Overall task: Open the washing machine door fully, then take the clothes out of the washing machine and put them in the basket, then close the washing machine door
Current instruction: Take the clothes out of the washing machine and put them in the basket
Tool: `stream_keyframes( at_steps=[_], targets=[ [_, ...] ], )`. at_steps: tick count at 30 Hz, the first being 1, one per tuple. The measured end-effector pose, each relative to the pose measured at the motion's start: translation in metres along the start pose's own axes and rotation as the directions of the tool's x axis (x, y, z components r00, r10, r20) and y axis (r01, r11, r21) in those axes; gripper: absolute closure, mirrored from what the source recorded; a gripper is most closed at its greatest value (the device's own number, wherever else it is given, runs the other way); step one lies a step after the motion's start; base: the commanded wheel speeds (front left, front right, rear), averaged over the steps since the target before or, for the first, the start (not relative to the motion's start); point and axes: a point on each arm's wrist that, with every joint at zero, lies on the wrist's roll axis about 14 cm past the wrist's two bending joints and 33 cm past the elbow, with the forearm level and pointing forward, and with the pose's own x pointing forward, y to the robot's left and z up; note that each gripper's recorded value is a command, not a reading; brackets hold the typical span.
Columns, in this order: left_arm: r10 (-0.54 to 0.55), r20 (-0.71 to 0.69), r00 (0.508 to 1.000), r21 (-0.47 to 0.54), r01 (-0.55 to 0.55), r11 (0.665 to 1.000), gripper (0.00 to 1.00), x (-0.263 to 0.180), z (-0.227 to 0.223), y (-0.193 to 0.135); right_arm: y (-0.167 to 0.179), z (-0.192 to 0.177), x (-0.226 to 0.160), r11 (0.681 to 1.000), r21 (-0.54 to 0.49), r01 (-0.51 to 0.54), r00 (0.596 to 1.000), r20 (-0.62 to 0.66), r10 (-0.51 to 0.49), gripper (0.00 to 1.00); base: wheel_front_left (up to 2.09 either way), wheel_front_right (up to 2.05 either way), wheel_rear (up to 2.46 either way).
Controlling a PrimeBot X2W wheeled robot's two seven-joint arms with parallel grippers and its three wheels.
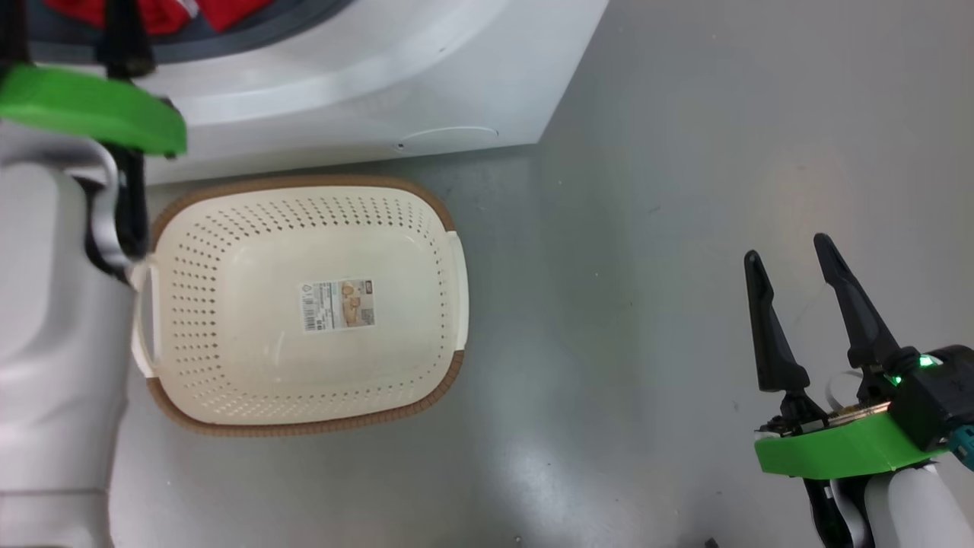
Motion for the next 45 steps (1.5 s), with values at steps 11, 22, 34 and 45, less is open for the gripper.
stream_keyframes(
  at_steps=[11,22,34,45],
  targets=[
    [0.056,-0.127,0.99,0.057,-0.049,0.997,0.0,0.04,-0.03,0.013,-0.009,-0.005,-0.003,1.0,-0.018,0.023,1.0,-0.02,-0.023,0.0,0.0,0.0,0.0],
    [0.095,-0.266,0.959,0.091,-0.073,0.993,0.0,0.053,-0.066,0.021,-0.024,-0.009,-0.014,0.997,-0.046,0.065,0.997,-0.045,-0.067,0.0,0.0,0.0,0.0],
    [0.144,-0.428,0.892,0.128,-0.098,0.987,0.0,0.048,-0.102,0.03,-0.031,-0.011,-0.024,0.994,-0.058,0.09,0.994,-0.064,-0.093,0.0,0.0,0.0,0.0],
    [0.16,-0.523,0.837,0.151,-0.094,0.984,0.0,0.04,-0.124,0.033,-0.028,-0.016,-0.025,0.996,-0.038,0.086,0.993,-0.079,-0.089,0.0,0.0,0.0,0.0]
  ],
)
